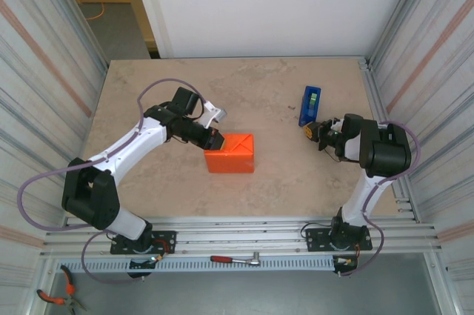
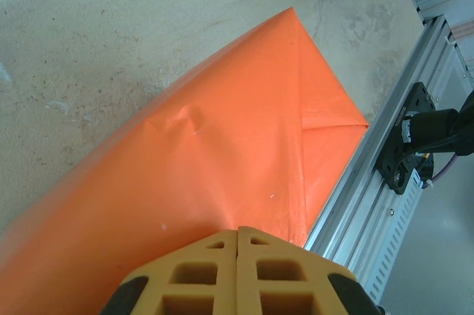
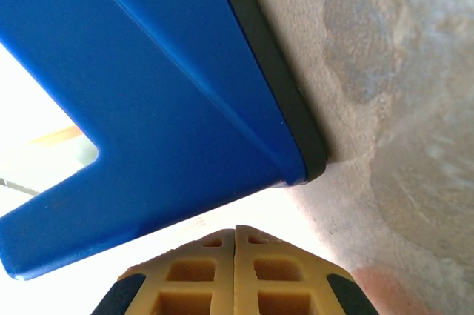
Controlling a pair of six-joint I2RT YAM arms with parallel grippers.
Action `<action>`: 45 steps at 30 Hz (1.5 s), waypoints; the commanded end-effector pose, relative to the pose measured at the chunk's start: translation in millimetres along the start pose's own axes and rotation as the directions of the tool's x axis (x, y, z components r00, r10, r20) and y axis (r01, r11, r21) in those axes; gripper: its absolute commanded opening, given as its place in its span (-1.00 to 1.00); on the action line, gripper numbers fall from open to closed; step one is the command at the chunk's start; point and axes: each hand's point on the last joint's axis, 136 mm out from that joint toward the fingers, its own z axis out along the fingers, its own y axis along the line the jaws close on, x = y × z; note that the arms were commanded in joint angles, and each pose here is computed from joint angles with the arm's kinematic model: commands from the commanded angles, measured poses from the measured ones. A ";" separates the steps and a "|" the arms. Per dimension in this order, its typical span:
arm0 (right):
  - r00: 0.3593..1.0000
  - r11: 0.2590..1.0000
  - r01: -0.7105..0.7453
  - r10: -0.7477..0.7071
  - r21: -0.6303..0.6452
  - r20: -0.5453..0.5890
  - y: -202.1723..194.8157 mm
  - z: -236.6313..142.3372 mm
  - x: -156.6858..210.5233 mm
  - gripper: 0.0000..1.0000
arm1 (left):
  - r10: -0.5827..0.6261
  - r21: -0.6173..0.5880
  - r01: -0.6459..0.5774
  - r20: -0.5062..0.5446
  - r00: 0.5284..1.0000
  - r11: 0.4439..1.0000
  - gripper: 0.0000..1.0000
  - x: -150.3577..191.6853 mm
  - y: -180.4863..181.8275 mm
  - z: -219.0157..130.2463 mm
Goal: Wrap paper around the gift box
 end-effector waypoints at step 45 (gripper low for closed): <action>0.897 0.931 0.349 -0.364 -0.104 -0.249 135.5 -8.5 310.2 -1.00 | -0.044 -0.024 0.041 -0.138 0.989 0.999 -1.00 40.2 5.8 19.6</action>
